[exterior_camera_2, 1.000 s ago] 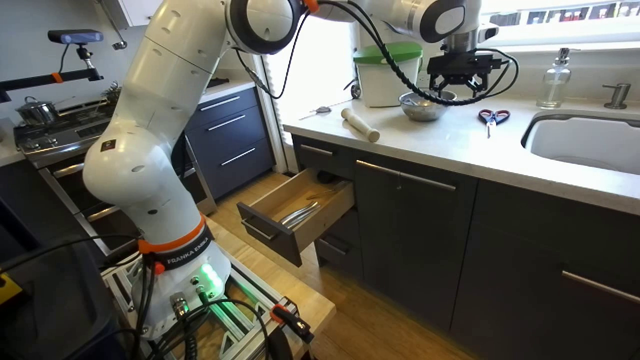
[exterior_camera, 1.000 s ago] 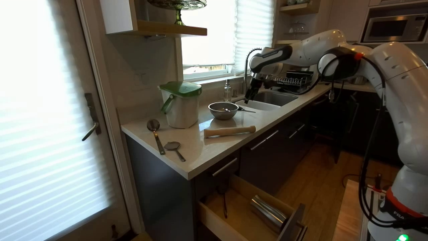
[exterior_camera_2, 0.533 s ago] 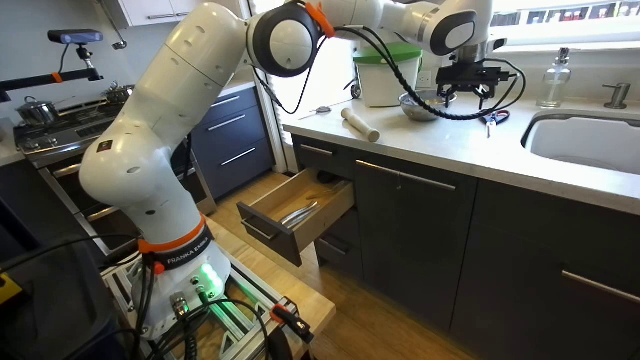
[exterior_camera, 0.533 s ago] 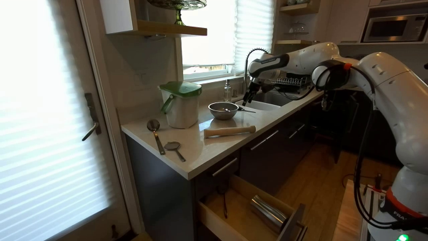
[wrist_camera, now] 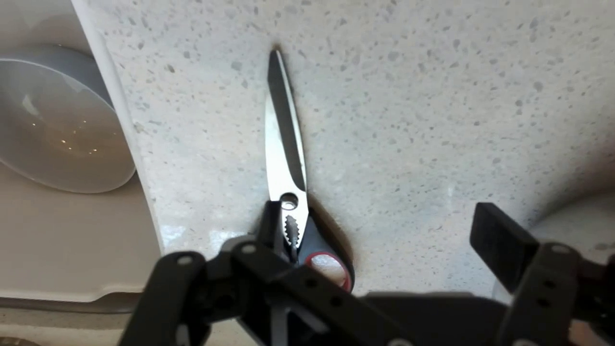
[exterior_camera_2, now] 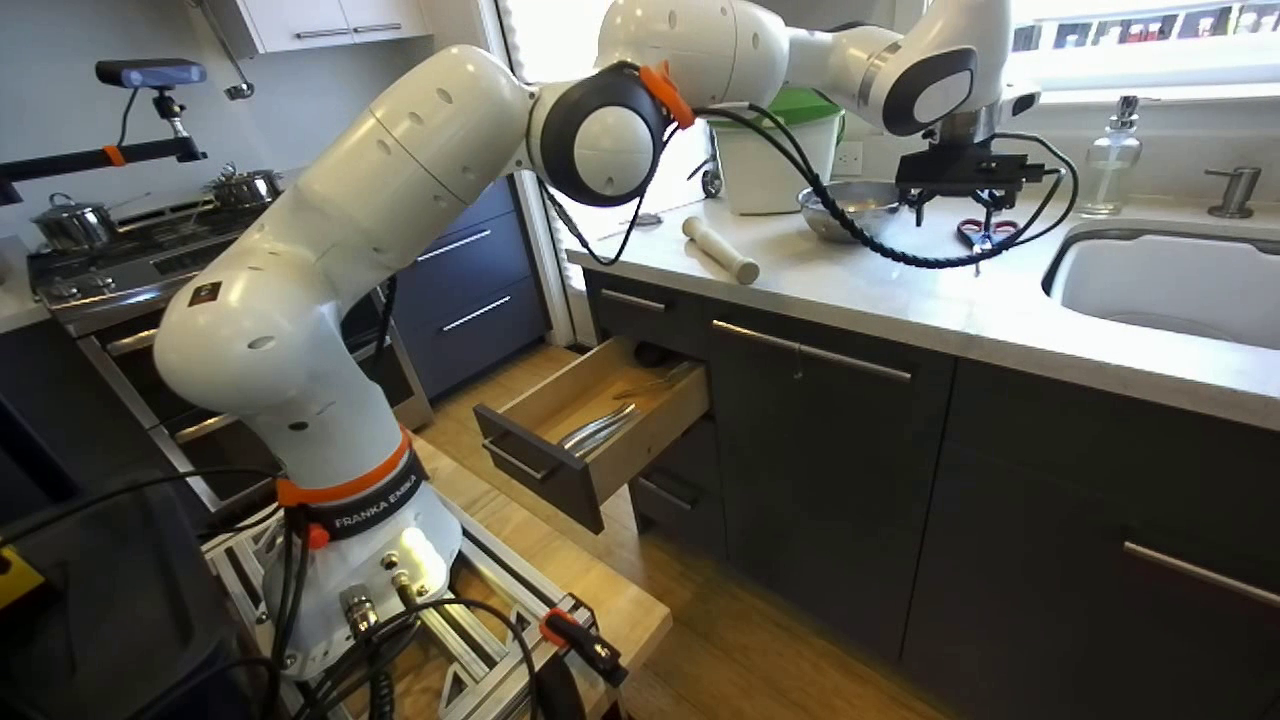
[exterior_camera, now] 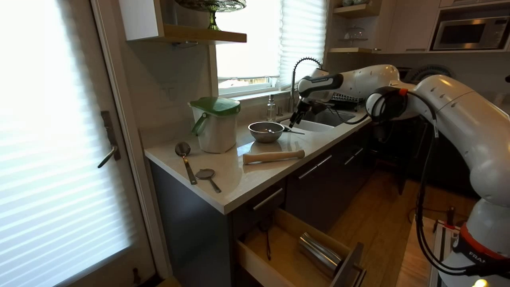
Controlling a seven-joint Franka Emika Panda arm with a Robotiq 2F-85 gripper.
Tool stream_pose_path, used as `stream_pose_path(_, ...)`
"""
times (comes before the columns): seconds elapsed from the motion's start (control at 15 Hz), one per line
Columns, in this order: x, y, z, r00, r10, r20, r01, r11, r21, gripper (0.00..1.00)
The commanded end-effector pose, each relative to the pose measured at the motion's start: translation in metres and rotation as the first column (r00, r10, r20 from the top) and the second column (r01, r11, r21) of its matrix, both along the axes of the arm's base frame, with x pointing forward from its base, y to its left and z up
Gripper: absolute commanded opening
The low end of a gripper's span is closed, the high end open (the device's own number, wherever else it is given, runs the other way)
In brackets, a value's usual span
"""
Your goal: Pick up the scissors and place it in between the wooden rolling pin and the silver bowl
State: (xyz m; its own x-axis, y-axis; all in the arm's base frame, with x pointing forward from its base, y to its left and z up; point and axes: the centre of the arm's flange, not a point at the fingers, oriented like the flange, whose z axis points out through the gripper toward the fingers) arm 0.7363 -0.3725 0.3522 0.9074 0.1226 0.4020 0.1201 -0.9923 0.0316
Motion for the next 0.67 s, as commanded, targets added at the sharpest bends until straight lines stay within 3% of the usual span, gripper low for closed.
stream_pose_path(0.0,0.027,-0.026,-0.014,0.999,-0.02,0.045,0.019,1.0,0.007,1.0)
stream_pose_path(0.6,0.026,-0.045,-0.042,0.996,-0.072,0.047,0.071,0.997,0.014,1.0)
